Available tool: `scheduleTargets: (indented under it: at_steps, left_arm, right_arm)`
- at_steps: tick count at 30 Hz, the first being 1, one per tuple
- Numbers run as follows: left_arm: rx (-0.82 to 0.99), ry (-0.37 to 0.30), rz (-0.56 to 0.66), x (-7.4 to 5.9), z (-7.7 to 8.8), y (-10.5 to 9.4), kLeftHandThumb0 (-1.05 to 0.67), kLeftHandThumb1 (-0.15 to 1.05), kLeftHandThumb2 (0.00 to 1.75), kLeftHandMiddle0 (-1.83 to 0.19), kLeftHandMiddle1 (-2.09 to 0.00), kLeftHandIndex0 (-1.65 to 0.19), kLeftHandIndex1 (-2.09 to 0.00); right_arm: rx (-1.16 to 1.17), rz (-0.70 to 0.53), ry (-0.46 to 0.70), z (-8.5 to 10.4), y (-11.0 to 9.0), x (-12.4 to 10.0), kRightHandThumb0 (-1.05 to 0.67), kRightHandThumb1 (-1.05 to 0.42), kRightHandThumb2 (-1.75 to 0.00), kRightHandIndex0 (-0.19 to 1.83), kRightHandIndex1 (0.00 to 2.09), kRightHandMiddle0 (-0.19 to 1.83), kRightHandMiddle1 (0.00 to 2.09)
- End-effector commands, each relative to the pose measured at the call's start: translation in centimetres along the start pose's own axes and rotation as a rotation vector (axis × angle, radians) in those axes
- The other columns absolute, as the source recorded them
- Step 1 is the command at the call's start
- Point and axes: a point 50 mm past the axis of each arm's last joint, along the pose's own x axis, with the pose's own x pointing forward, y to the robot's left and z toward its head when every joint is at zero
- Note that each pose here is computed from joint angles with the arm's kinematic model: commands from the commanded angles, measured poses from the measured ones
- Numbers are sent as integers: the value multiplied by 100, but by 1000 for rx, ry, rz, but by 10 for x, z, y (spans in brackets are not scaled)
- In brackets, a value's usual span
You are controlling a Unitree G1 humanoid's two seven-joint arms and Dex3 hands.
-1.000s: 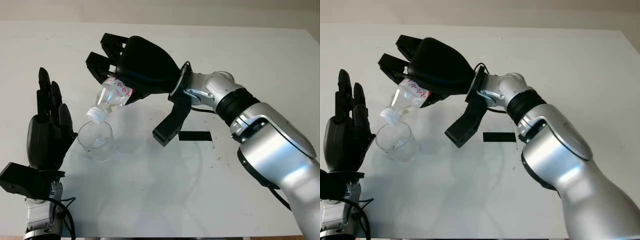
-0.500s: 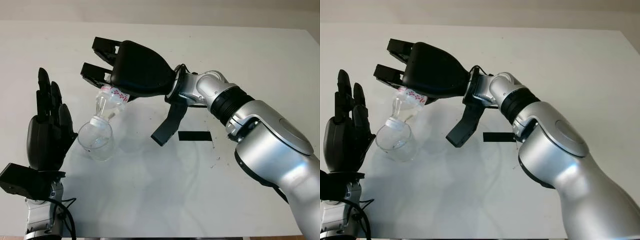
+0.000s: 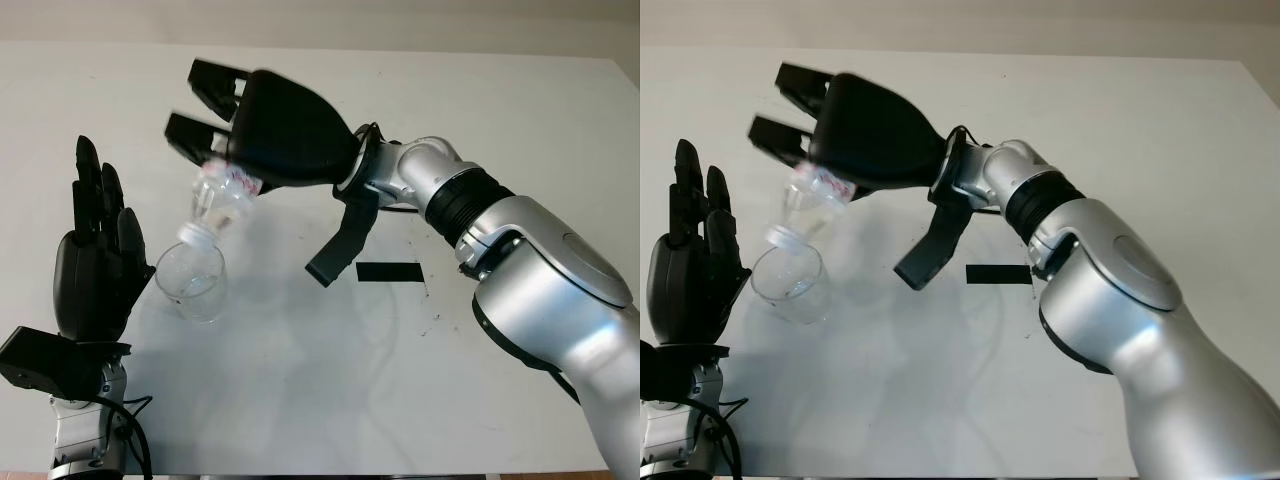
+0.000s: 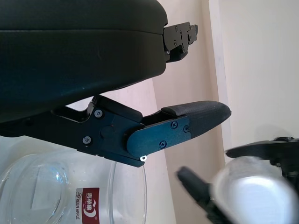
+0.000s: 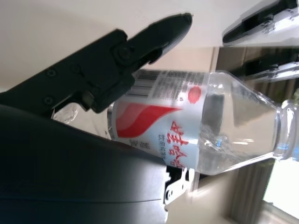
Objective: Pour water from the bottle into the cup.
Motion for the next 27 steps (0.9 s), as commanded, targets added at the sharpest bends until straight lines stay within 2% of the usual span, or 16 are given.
scheduleTargets:
  at_steps: [1, 4, 7, 12, 18, 23, 27]
  left_arm:
    - [-3, 39, 4, -9, -7, 0, -66, 105, 69, 19, 0, 19, 0]
    - [-1, 37, 3, -11, -7, 1, -66, 105, 70, 19, 0, 19, 0]
    - [-2, 36, 0, -11, -7, 2, -66, 105, 70, 19, 0, 19, 0]
    - [0, 38, -9, -12, -7, 5, -65, 105, 72, 19, 0, 19, 0]
    - [6, 34, -18, -12, -7, 7, -65, 105, 73, 19, 0, 19, 0]
    - [6, 35, -23, -11, -8, 6, -65, 105, 74, 19, 0, 19, 0]
    - [6, 34, -31, -10, -8, 6, -65, 105, 74, 19, 0, 19, 0]
  right_arm:
    - [132, -43, 118, -11, -8, -10, -44, -105, -23, 121, 209, 97, 209]
    - [337, -71, 237, -22, -14, -21, -40, -105, -30, 124, 209, 103, 209]
    - [524, -103, 350, -33, -16, -38, -38, -105, -35, 120, 209, 93, 209]
    - [721, -143, 524, -45, -13, -74, -37, -105, -40, 119, 209, 90, 209]
    - [948, -228, 667, -42, -9, -118, -36, -105, -43, 123, 209, 101, 209]
    - [1119, -252, 771, -30, -8, -150, -36, -105, -48, 123, 209, 95, 209]
    - [1149, -235, 836, -20, -9, -171, -38, -105, -47, 114, 209, 83, 209]
